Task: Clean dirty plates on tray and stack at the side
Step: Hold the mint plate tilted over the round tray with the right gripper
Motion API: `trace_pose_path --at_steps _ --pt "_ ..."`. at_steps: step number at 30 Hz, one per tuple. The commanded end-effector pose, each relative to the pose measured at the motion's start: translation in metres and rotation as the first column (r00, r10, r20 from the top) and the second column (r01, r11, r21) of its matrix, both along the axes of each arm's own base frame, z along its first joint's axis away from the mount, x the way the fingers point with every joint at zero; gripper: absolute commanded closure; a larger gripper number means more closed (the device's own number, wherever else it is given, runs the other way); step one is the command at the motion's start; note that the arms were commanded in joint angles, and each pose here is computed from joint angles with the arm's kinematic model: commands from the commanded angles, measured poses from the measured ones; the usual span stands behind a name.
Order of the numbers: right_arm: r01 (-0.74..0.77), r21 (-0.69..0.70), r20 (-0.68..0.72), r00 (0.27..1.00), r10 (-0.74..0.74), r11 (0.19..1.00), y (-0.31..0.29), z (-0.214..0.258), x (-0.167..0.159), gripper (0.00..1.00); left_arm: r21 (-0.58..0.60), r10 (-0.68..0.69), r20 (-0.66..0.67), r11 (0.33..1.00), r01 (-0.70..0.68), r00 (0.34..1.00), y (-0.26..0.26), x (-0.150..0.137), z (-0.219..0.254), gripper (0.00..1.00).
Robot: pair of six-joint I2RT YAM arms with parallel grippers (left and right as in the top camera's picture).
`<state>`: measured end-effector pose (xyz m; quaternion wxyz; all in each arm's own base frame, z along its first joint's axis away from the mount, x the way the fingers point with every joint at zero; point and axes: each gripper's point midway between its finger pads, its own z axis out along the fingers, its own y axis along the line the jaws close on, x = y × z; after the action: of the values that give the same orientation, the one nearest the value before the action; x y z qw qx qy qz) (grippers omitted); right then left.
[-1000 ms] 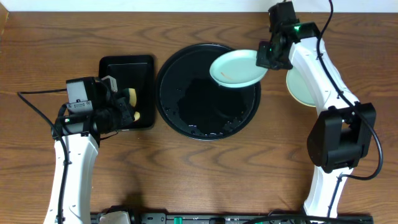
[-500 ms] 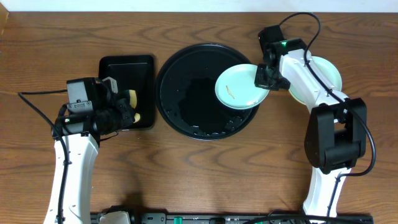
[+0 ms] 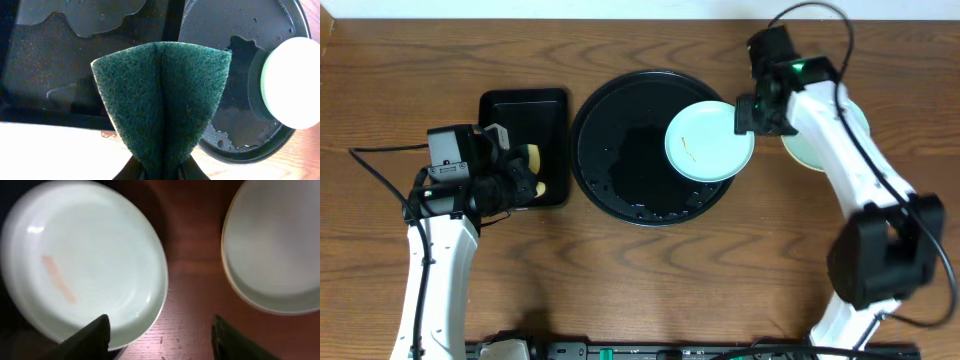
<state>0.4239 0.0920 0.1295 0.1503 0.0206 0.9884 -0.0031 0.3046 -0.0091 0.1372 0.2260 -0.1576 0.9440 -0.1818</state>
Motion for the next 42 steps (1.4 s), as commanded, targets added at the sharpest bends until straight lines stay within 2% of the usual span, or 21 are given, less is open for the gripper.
trace_pose_path --at_steps 1,5,10,18,28,30,31,33,34,41,42 --pt "-0.180 0.000 0.075 0.981 0.179 0.984 0.010 0.027 0.005 0.40 0.008 0.002 0.004 1.000 -0.002 1.000 0.003 0.001 0.001 0.87" --pt "-0.249 0.021 0.059 0.967 0.248 0.968 0.005 0.018 0.008 0.45 0.007 0.002 -0.001 1.000 -0.002 1.000 0.002 0.000 0.000 0.86" --pt "-0.313 0.142 0.045 0.950 0.310 0.939 0.004 -0.004 0.017 0.47 0.007 0.002 -0.003 1.000 -0.002 1.000 0.002 0.000 0.000 0.86" --pt "-0.269 0.174 -0.034 0.960 0.279 0.947 -0.012 -0.044 0.022 0.64 0.007 0.002 -0.003 1.000 -0.002 1.000 0.002 0.000 0.000 0.87" --pt "-0.261 0.186 -0.110 0.952 0.284 0.947 -0.008 -0.082 0.020 0.69 0.007 0.002 -0.003 1.000 -0.002 1.000 0.002 0.000 0.000 0.86" --pt "-0.262 0.185 -0.103 0.953 0.283 0.947 -0.009 -0.085 0.023 0.57 0.007 0.002 -0.003 1.000 -0.002 1.000 0.002 0.000 0.000 0.87" --pt "-0.263 0.184 -0.096 0.954 0.284 0.947 -0.008 -0.085 0.025 0.34 0.007 0.002 -0.003 1.000 -0.002 1.000 0.002 0.000 0.000 0.87" --pt "-0.265 0.182 -0.083 0.955 0.284 0.947 -0.008 -0.084 0.028 0.10 0.007 0.002 -0.003 1.000 -0.002 1.000 0.002 0.000 0.000 0.87" --pt "-0.266 0.181 -0.078 0.956 0.284 0.947 -0.008 -0.084 0.029 0.01 0.007 0.002 -0.003 1.000 -0.002 1.000 0.002 0.000 0.000 0.86" --pt "-0.273 0.223 -0.068 0.953 0.295 0.936 -0.001 -0.082 0.029 0.01 0.007 0.002 -0.003 1.000 -0.002 1.000 0.002 0.000 0.000 0.87" --pt "-0.273 0.223 -0.066 0.953 0.294 0.936 -0.001 -0.082 0.029 0.03 0.007 0.002 -0.003 1.000 -0.002 1.000 0.002 0.000 0.000 0.86"
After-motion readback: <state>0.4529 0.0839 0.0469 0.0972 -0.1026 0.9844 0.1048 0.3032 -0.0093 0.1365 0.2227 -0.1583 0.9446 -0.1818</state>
